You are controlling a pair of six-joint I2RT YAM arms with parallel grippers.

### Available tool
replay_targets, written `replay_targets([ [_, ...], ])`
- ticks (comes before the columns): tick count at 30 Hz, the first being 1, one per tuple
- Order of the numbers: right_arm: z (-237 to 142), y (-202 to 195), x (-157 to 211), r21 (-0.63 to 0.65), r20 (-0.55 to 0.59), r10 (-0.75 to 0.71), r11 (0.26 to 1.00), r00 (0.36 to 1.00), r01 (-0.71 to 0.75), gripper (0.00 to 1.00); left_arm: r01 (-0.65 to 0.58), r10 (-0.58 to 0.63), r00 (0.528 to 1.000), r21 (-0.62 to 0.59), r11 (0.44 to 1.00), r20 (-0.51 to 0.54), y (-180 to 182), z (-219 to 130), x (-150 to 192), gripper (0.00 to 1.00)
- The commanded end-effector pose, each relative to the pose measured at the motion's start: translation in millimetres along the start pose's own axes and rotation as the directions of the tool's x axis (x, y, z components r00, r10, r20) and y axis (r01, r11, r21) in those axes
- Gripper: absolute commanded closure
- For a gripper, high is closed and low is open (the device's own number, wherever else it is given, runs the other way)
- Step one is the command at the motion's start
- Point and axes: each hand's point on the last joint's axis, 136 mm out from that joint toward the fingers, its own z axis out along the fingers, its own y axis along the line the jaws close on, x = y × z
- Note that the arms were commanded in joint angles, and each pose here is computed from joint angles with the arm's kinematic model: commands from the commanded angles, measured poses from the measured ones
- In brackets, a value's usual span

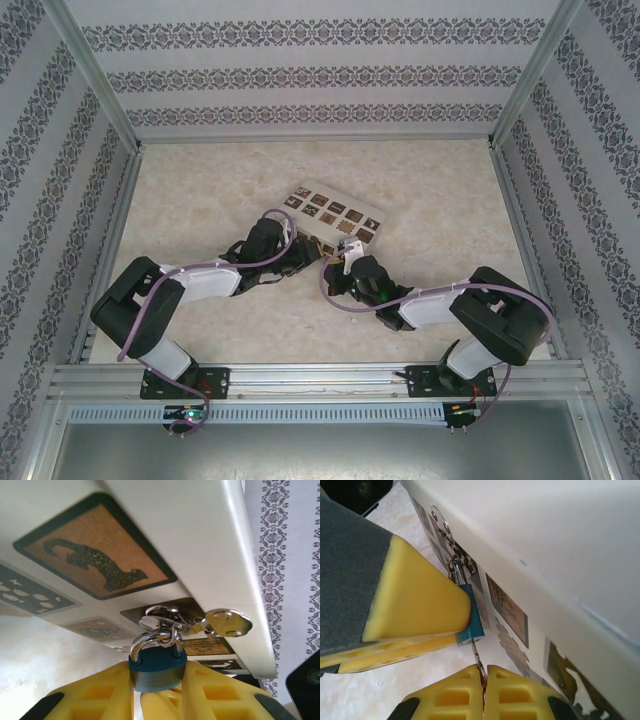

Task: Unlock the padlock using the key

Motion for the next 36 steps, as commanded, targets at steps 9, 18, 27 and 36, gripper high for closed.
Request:
replay_targets([
  [9,12.9,43.9,-66.4,-0.196,0.190,0.069,0.980,0.979,-0.031,1.00,-0.026,0.035,0.996,0.098,0.995,-0.085,-24.2,10.6,20.7,0.74],
  [18,23.3,15.5,-29.6,-0.110,0.122,0.081,0.992,0.989,-0.068,1.00,-0.014,0.020,0.998,0.102,0.995,-0.060,-19.2,8.6,16.3,0.70],
  [27,26.7,-5.4,11.1,-0.060,0.025,0.123,0.991,0.992,-0.121,1.00,-0.031,0.030,0.999,0.049,0.998,0.025,-7.3,-19.1,0.2,0.48],
  [36,27.5,-0.2,23.8,-0.092,-0.035,0.202,0.975,0.979,-0.204,1.00,-0.008,0.010,0.989,-0.015,1.000,0.149,20.5,-65.1,-14.5,0.40],
])
